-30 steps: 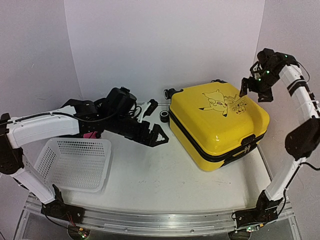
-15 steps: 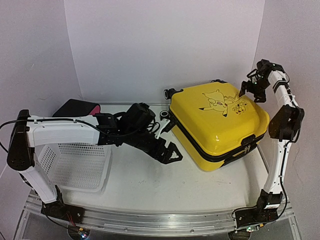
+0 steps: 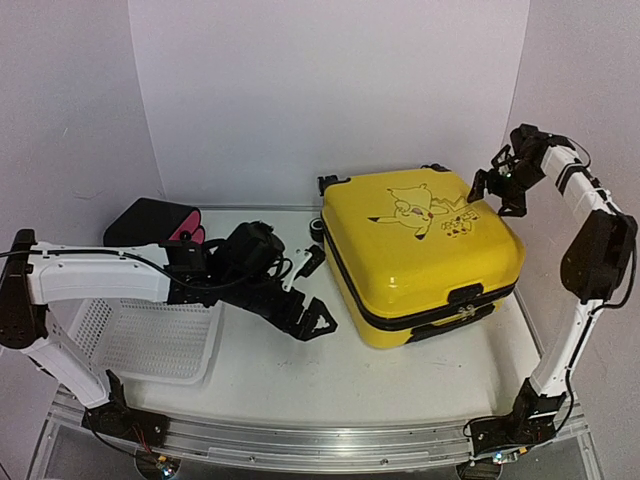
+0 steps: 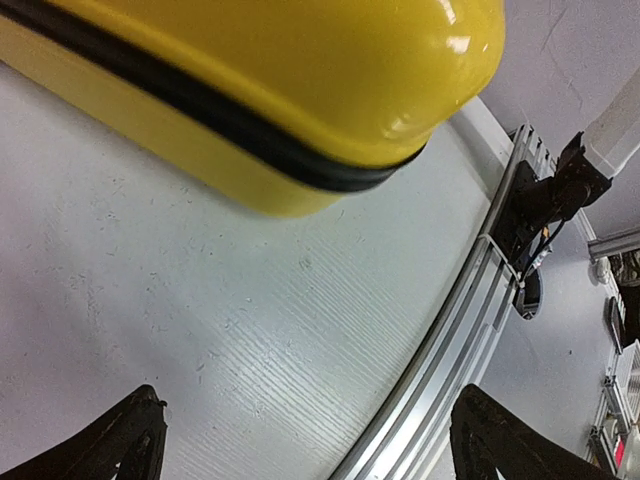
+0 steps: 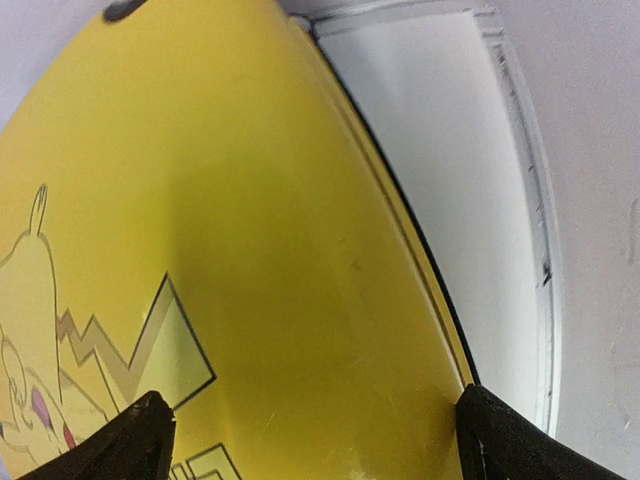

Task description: Open, take out, and arrange the luggage

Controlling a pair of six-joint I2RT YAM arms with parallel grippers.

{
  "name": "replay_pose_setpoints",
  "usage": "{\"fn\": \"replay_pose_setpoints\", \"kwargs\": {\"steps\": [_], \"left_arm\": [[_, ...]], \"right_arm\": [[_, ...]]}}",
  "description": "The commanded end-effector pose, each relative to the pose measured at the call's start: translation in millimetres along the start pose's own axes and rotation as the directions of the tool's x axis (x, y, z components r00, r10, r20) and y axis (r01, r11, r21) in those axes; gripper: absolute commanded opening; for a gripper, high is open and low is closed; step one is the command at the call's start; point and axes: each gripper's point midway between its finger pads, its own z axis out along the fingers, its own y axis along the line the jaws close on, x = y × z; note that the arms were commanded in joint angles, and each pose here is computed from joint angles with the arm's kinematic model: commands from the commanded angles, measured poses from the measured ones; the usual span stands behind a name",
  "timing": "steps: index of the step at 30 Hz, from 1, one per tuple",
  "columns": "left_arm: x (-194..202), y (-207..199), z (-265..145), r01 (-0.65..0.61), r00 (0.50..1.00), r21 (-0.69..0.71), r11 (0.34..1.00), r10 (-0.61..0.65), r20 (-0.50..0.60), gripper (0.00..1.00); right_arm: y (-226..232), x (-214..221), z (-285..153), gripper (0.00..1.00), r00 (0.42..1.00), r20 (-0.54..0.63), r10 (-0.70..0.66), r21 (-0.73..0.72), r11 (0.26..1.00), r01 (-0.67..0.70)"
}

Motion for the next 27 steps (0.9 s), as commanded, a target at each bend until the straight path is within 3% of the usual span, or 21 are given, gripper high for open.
{"fn": "replay_pose_setpoints", "kwargs": {"steps": [1, 5, 9, 16, 19, 22, 27], "left_arm": [[-8.7, 3.8, -30.3, 0.030, 0.996, -0.040, 0.999, -0.026, 0.089, 0.99], [-8.0, 4.9, -39.4, 0.055, 0.993, -0.043, 0.998, -0.050, 0.109, 0.98], [-13.3, -3.2, -41.1, 0.082, 0.989, -0.005, 0.997, -0.081, 0.125, 0.96], [-17.3, -53.8, -22.6, -0.016, 0.983, 0.030, 0.999, 0.010, 0.185, 0.93], [-15.5, -89.4, -13.4, -0.166, 0.936, -0.014, 0.986, 0.163, 0.311, 0.91], [-6.0, -129.2, -5.3, -0.303, 0.840, 0.033, 0.953, 0.250, 0.481, 0.91], [-5.8, -125.0, 32.5, -0.241, 0.845, 0.009, 0.970, 0.206, 0.493, 0.85]], "right_arm": [[113.1, 105.3, -52.3, 0.98, 0.970, -0.240, -0.036, -0.310, 0.950, -0.042], [116.3, 131.9, -79.9, 0.98, 0.972, -0.233, -0.014, -0.347, 0.935, -0.070], [85.1, 156.8, -100.8, 0.98, 0.986, -0.164, 0.019, -0.214, 0.975, -0.054], [87.0, 233.9, -119.6, 0.98, 0.982, -0.183, 0.040, -0.238, 0.968, -0.084], [85.0, 260.6, -129.1, 0.95, 0.983, -0.168, 0.075, -0.253, 0.960, -0.116], [92.2, 273.1, -130.8, 0.92, 0.982, -0.142, 0.122, -0.338, 0.927, -0.164], [92.0, 293.8, -124.5, 0.83, 0.979, -0.187, 0.083, -0.334, 0.932, -0.143]]}}
